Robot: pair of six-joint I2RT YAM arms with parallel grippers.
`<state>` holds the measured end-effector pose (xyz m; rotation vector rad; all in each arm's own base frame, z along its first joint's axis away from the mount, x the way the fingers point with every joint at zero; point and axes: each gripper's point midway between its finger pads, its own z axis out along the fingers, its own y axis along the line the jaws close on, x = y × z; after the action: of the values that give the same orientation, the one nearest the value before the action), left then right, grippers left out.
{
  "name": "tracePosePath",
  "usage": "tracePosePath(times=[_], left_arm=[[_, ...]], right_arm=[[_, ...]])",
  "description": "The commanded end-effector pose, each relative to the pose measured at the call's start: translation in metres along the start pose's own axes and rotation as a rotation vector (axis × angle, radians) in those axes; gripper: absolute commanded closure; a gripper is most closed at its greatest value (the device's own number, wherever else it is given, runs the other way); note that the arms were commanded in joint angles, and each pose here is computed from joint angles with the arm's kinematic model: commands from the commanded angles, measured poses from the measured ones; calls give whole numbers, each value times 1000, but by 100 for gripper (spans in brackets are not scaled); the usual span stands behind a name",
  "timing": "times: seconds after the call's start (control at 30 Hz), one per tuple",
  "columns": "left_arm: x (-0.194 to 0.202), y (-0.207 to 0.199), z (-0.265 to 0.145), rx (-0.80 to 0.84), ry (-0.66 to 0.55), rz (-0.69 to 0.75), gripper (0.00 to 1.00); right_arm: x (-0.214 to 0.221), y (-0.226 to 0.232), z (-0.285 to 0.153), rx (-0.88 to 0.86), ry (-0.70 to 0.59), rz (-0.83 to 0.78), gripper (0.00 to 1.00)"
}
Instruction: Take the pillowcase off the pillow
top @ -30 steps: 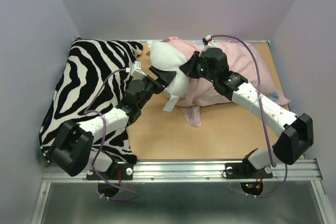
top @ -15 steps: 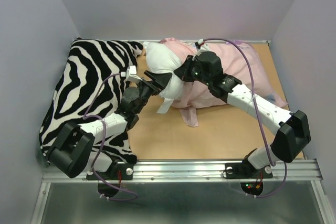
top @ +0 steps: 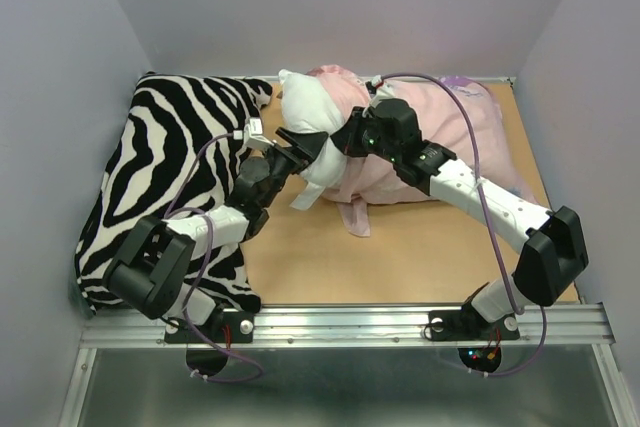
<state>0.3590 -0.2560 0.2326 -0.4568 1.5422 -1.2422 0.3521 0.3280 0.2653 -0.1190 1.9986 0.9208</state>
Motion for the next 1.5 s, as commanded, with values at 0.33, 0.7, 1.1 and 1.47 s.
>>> tracePosePath(times=[0.33,0.7,1.1,1.47], left_arm=[[-39,-31,27,-73,-45,2,100],[-49,-25,17,-164,-59,51,100],[-55,-24,17,-211,-46,86,100],[-62,-40,16,-185,-31,120,100]], right_arm=[[-18,35,-31,19,-31,-114,31],[-39,-34,-81,362,-143,-108,19],[-56,-135,-118,576,-192,-15,13],[-55,-184,-98,671,-146,53,35]])
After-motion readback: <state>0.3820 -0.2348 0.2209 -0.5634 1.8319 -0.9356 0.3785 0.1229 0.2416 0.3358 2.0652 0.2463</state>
